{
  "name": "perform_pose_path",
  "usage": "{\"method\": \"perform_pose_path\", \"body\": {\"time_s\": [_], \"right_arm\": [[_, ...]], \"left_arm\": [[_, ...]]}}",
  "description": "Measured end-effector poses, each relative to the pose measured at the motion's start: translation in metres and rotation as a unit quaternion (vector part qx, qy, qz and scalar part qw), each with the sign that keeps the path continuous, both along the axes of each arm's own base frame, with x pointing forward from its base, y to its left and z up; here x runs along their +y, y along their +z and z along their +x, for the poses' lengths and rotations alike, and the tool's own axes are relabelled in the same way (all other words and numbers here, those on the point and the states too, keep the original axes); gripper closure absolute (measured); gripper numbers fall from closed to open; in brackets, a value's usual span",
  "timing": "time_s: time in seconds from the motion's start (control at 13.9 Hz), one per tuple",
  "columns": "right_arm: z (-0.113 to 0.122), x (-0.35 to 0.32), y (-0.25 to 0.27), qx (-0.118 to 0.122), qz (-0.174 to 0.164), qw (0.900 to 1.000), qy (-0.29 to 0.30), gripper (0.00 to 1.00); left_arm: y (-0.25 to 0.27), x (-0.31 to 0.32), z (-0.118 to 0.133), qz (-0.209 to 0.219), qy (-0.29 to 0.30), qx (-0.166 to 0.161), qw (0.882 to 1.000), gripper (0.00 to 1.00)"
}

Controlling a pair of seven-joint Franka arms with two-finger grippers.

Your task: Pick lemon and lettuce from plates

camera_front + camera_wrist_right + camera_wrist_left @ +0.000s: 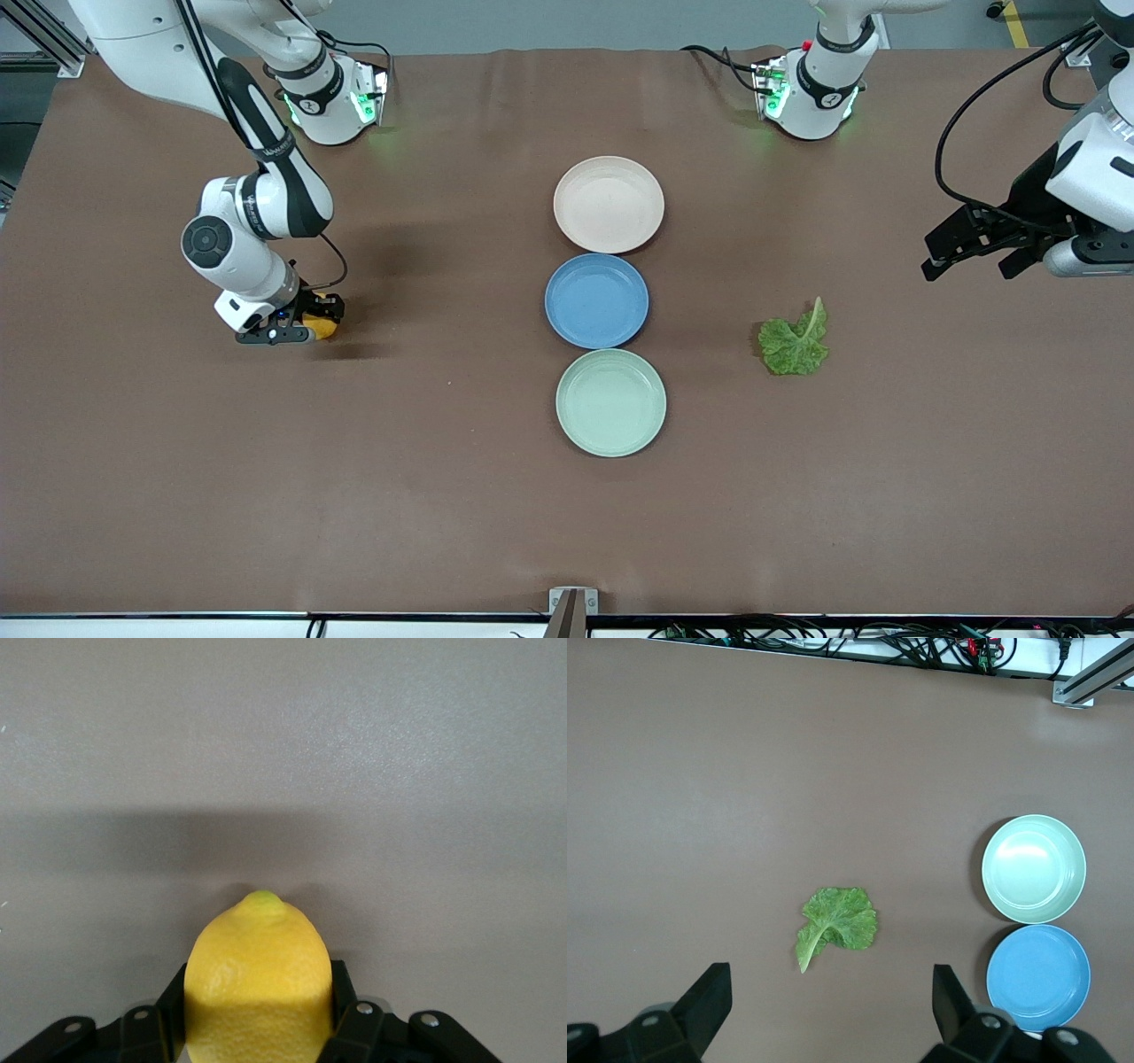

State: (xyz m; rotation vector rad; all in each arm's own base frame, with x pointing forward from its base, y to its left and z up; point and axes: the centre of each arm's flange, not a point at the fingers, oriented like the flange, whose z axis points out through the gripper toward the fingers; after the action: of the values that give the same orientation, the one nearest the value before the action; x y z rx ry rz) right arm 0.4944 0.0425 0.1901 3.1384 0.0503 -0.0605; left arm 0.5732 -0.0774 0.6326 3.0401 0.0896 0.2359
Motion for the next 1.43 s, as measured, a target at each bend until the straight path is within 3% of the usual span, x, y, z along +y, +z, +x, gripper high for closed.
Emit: {"method": "perform_pose_path", "body": {"time_s": [0.43, 0.5, 0.72, 0.93, 1.15, 1.43], "right_arm": [[0.003, 0.002, 0.003, 0.000, 0.001, 1.000, 0.002, 0.34], [0.007, 0.003, 0.006, 0.005, 0.000, 1.000, 0.002, 0.29], [0.034, 0.005, 0.048, 0.043, -0.001, 0.999, 0.002, 0.01], [0.060, 0.000, 0.120, 0.065, -0.001, 0.998, -0.005, 0.00], [0.072, -0.020, 0.172, 0.054, 0.002, 0.998, -0.020, 0.00], [0.083, -0.035, 0.235, 0.063, -0.003, 0.998, -0.018, 0.00]], "left_arm": [[0.000, 0.001, 0.000, 0.000, 0.001, 0.002, 1.000, 0.00], [0.000, 0.001, 0.000, 0.000, 0.001, 0.002, 1.000, 0.00], [0.001, 0.002, 0.000, 0.001, 0.002, 0.001, 1.000, 0.00], [0.005, 0.007, -0.001, 0.013, -0.010, -0.002, 1.000, 0.00], [0.005, 0.021, 0.000, 0.016, -0.005, 0.001, 1.000, 0.00], [0.006, 0.026, 0.000, 0.016, -0.001, 0.003, 1.000, 0.00]]}}
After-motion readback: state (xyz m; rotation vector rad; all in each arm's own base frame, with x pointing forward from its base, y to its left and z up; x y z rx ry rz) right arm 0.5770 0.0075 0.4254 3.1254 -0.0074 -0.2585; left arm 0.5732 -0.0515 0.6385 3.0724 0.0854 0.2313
